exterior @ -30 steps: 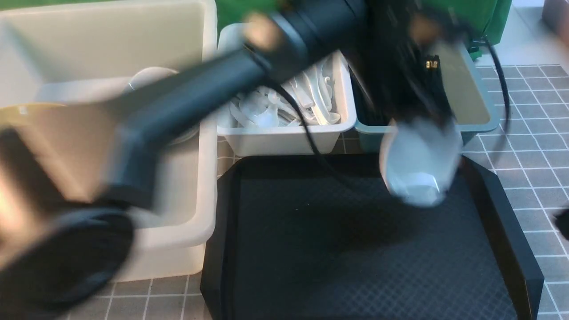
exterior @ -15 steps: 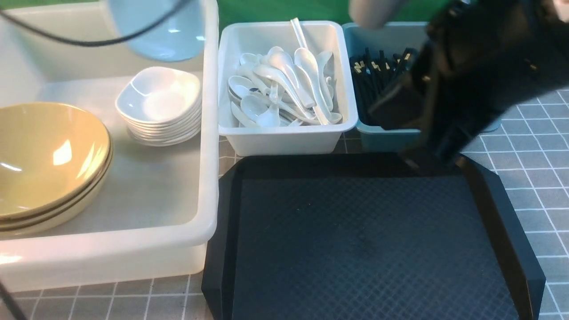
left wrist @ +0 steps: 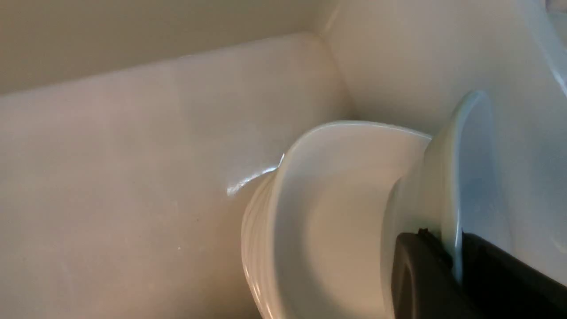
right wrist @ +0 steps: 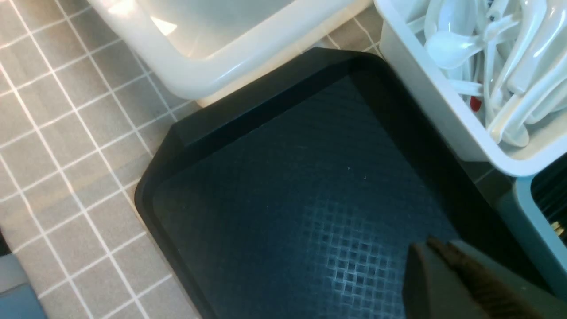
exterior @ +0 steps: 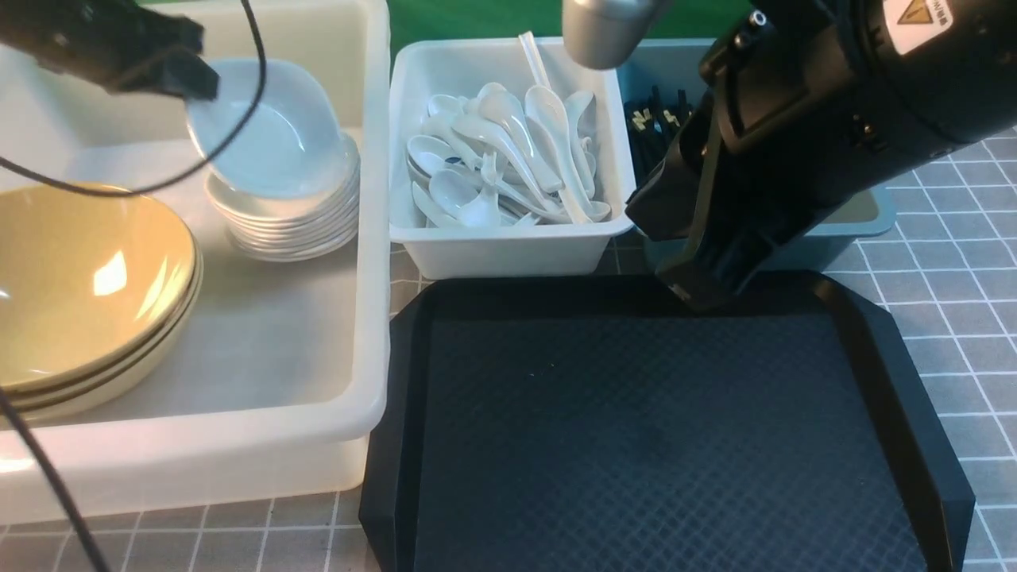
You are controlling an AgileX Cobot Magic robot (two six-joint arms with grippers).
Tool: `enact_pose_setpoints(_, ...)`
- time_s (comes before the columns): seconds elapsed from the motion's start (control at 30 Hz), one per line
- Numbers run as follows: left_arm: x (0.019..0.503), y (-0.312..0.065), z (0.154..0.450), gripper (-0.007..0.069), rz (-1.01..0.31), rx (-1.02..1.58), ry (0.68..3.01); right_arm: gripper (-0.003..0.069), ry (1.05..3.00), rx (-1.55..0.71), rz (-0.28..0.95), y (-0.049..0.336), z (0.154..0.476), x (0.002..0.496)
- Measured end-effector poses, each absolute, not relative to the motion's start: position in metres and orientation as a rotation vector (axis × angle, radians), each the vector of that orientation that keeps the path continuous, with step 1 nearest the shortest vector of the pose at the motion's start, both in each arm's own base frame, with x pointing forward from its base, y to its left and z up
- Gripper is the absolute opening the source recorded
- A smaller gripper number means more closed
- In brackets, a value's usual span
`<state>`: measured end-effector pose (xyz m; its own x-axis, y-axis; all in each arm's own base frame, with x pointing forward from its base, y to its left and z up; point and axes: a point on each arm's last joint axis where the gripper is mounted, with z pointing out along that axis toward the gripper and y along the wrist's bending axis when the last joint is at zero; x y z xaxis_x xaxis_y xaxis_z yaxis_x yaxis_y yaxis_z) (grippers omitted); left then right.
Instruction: On grey table put chopsticks spoon bowls plates into blue grey white boxes.
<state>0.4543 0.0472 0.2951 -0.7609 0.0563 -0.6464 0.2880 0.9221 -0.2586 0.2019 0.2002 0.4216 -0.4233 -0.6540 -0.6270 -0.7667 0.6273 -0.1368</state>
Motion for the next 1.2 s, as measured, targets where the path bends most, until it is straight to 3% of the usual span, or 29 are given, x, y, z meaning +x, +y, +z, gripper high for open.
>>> enact_pose_setpoints(0.2, 0.466, 0.052, 0.271, 0.0074, -0.38, 0.325, 2.413, 0.0062, 2.199, -1.105, 0.224, 0.2, 0.421, 0.202)
enact_pose_setpoints(0.37, 0.468, 0.054, 0.272, 0.0335, -0.306, 0.436, 2.375, 0.0062, 2.2, -1.105, 0.224, 0.2, 0.421, 0.202)
enact_pose_setpoints(0.43, 0.468, 0.054, 0.274, 0.04, -0.296, 0.447, 2.366, 0.0062, 2.2, -1.105, 0.224, 0.2, 0.421, 0.202)
enact_pose_setpoints(0.47, 0.469, 0.054, 0.281, 0.0479, -0.286, 0.461, 2.351, 0.0062, 2.206, -1.108, 0.221, 0.2, 0.421, 0.201)
enact_pose_setpoints(0.6, 0.463, 0.052, 0.313, 0.0559, -0.277, 0.47, 2.332, 0.0062, 2.211, -1.11, 0.219, 0.199, 0.421, 0.201)
enact_pose_setpoints(0.67, 0.454, 0.049, 0.336, 0.054, -0.273, 0.457, 2.332, 0.0062, 2.213, -1.11, 0.219, 0.199, 0.421, 0.201)
enact_pose_setpoints(0.7, 0.441, 0.043, 0.362, 0.049, -0.253, 0.457, 2.331, 0.0062, 2.213, -1.11, 0.218, 0.199, 0.421, 0.201)
enact_pose_setpoints(0.8, 0.404, 0.02, 0.415, 0.0314, -0.196, 0.495, 2.314, 0.0064, 2.202, -1.105, 0.216, 0.2, 0.421, 0.202)
enact_pose_setpoints(0.83, 0.386, 0.008, 0.435, 0.0217, -0.167, 0.518, 2.295, 0.0065, 2.199, -1.104, 0.215, 0.2, 0.421, 0.202)
enact_pose_setpoints(0.93, 0.345, -0.017, 0.47, 0.0047, -0.115, 0.551, 2.238, 0.0071, 2.195, -1.104, 0.215, 0.2, 0.422, 0.202)
enact_pose_setpoints(1.03, 0.294, -0.04, 0.486, 0.0, -0.102, 0.56, 2.232, 0.0078, 2.198, -1.106, 0.214, 0.198, 0.42, 0.201)
enact_pose_setpoints(1.2, 0.228, -0.045, 0.476, -0.001, -0.081, 0.517, 2.257, 0.0078, 2.181, -1.103, 0.219, 0.186, 0.409, 0.189)
